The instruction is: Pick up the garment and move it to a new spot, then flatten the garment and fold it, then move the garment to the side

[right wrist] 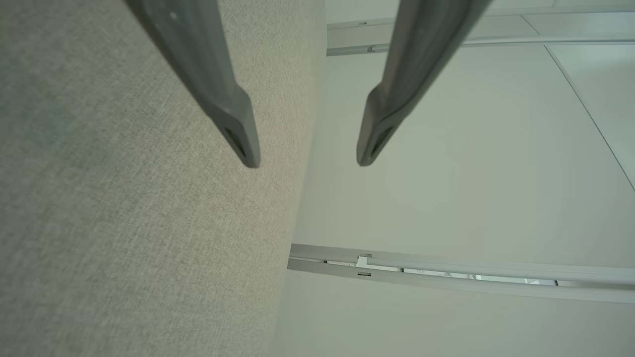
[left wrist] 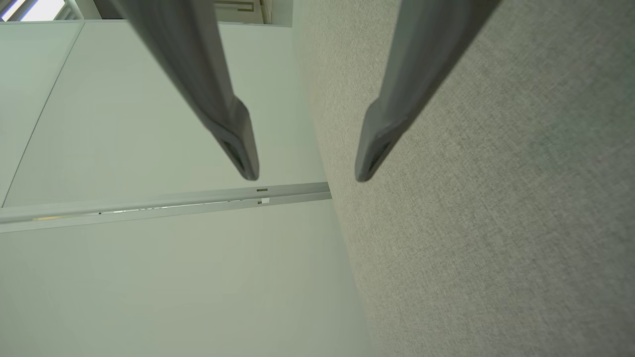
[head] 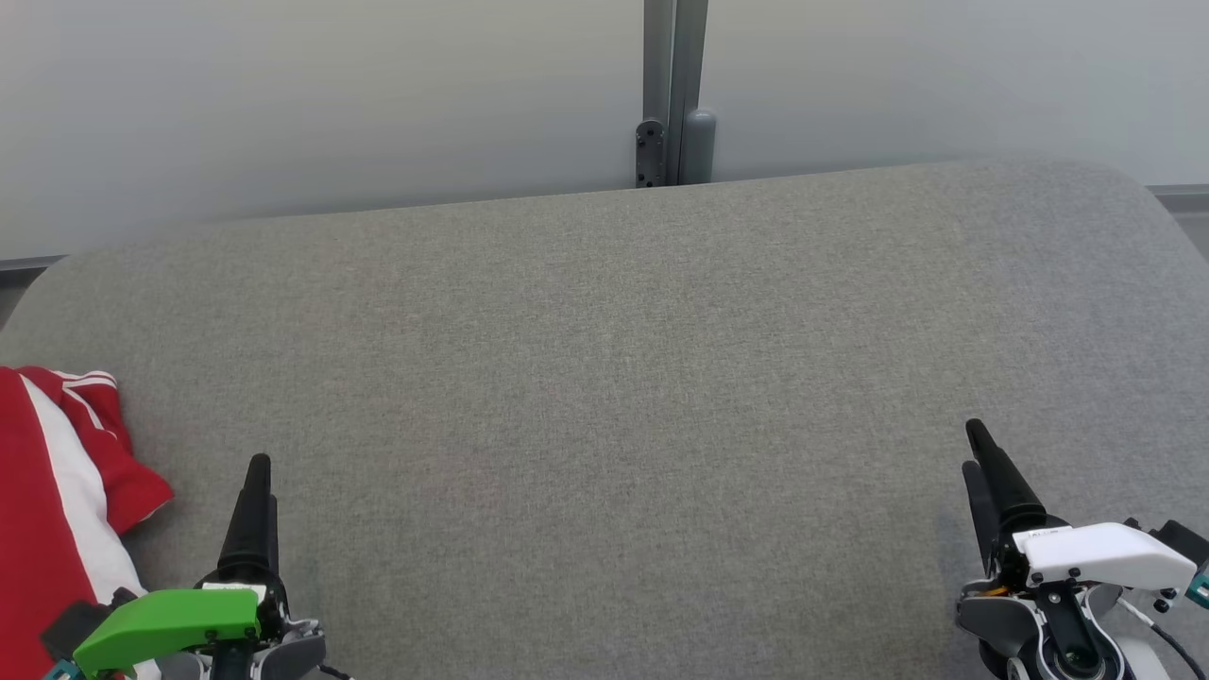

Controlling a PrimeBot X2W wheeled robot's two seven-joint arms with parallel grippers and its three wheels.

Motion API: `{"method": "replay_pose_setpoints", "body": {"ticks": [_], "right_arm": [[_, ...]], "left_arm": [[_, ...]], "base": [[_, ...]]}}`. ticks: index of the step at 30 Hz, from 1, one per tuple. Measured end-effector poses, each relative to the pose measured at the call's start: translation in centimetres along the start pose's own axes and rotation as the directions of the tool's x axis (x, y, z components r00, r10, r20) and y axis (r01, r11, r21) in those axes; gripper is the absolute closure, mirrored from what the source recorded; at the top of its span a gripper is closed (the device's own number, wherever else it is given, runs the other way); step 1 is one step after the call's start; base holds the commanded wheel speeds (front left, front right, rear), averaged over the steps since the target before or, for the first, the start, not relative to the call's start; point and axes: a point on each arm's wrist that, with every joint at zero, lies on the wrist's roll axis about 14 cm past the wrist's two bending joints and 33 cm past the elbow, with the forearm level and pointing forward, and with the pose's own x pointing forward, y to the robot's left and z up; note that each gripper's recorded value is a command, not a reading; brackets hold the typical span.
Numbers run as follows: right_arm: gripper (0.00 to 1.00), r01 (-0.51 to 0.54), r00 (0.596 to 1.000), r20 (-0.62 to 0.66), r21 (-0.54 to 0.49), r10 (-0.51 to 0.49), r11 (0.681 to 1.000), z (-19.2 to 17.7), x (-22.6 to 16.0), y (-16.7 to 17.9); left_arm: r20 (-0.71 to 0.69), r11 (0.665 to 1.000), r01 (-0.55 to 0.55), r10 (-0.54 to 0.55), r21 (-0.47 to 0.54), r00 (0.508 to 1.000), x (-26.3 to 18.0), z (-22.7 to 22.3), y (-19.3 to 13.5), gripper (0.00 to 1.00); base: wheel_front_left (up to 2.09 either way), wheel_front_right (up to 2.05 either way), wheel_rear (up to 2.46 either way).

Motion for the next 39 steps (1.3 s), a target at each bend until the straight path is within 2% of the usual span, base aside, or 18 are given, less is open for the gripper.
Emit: {"method": "replay_pose_setpoints", "body": {"ticks": [7, 17, 26, 39], "right_arm": [[0.0, -0.002, 1.0, -0.001, -0.137, 0.002, 0.991, -0.2, 0.2, 0.1], [0.0, -0.011, 1.0, -0.013, -0.329, 0.007, 0.944, -0.9, 0.4, 0.3], [0.0, -0.025, 1.0, -0.024, -0.473, 0.016, 0.881, -1.5, 0.6, 0.5], [0.0, -0.052, 0.998, -0.008, -0.642, 0.061, 0.765, -1.2, 0.8, 1.5]], "left_arm": [[0.012, 0.99, -0.011, 0.009, 0.138, 1.0, 0.0, 0.2, 0.2, 0.0], [0.023, 0.936, -0.023, 0.016, 0.351, 1.0, 0.0, 0.4, 0.5, 0.0], [0.037, 0.877, -0.021, 0.004, 0.481, 0.999, 0.1, 0.6, 0.3, 0.0], [0.05, 0.76, -0.017, -0.02, 0.65, 0.999, 0.2, 0.9, -0.2, 0.0]], "base": [[0.0, 0.0, 0.0], [0.0, 0.0, 0.0], [0.0, 0.0, 0.0], [0.0, 0.0, 0.0]]}}
